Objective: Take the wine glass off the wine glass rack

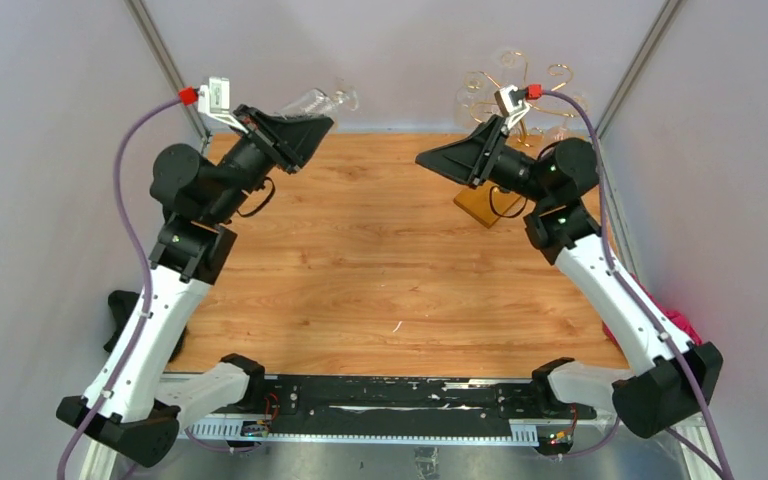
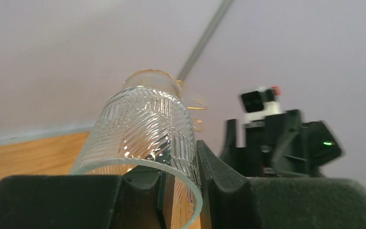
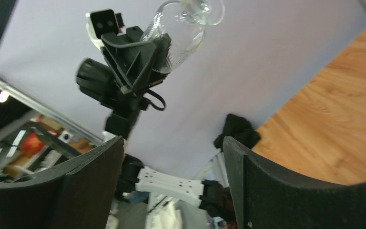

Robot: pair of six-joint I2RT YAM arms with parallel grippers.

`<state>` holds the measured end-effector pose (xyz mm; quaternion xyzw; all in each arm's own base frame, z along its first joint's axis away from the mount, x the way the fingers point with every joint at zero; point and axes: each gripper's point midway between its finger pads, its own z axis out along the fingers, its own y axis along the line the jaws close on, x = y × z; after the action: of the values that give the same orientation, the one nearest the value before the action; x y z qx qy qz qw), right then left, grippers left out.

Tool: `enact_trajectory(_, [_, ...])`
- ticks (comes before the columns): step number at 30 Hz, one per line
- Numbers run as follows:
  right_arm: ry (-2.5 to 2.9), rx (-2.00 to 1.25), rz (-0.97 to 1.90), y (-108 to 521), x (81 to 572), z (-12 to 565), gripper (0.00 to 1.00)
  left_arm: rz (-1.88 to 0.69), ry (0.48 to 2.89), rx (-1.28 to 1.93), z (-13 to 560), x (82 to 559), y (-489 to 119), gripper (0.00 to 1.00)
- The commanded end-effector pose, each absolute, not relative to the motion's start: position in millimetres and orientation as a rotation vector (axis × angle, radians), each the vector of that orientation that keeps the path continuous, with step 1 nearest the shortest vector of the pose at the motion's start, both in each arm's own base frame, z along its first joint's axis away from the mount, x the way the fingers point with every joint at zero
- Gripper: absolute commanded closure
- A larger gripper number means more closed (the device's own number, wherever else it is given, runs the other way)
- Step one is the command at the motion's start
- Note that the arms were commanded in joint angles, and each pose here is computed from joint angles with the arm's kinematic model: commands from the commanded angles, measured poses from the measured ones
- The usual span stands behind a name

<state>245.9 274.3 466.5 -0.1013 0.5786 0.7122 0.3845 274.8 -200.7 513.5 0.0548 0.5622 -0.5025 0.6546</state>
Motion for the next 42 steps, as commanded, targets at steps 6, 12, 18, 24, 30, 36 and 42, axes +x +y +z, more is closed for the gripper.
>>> enact_trajectory(6, [1.673,-0.375,1.381,250,230,451,0.19,-0.379,1.776,-0.044,432,339,-121,1.0])
enact_trajectory(12, [1.727,-0.379,1.271,241,234,440,0.16,-0.186,1.902,-0.094,412,357,-92,1.0])
enact_trajectory(18, [1.805,-0.361,1.131,230,246,422,0.11,-0.164,2.067,-0.157,358,383,-64,1.0])
enact_trajectory(24, [1.85,-0.347,1.089,228,254,409,0.1,-0.142,2.258,-0.217,284,415,-36,1.0])
enact_trajectory(30, [1.869,-0.338,1.071,228,259,401,0.08,-0.187,2.42,-0.167,224,439,-28,1.0])
enact_trajectory(36, [1.89,-0.333,1.069,229,264,394,0.07,-0.209,2.514,-0.197,190,452,-9,1.0])
enact_trajectory(42, [1.911,-0.322,1.071,231,270,386,0.07,-0.121,2.6,-0.23,168,455,17,1.0])
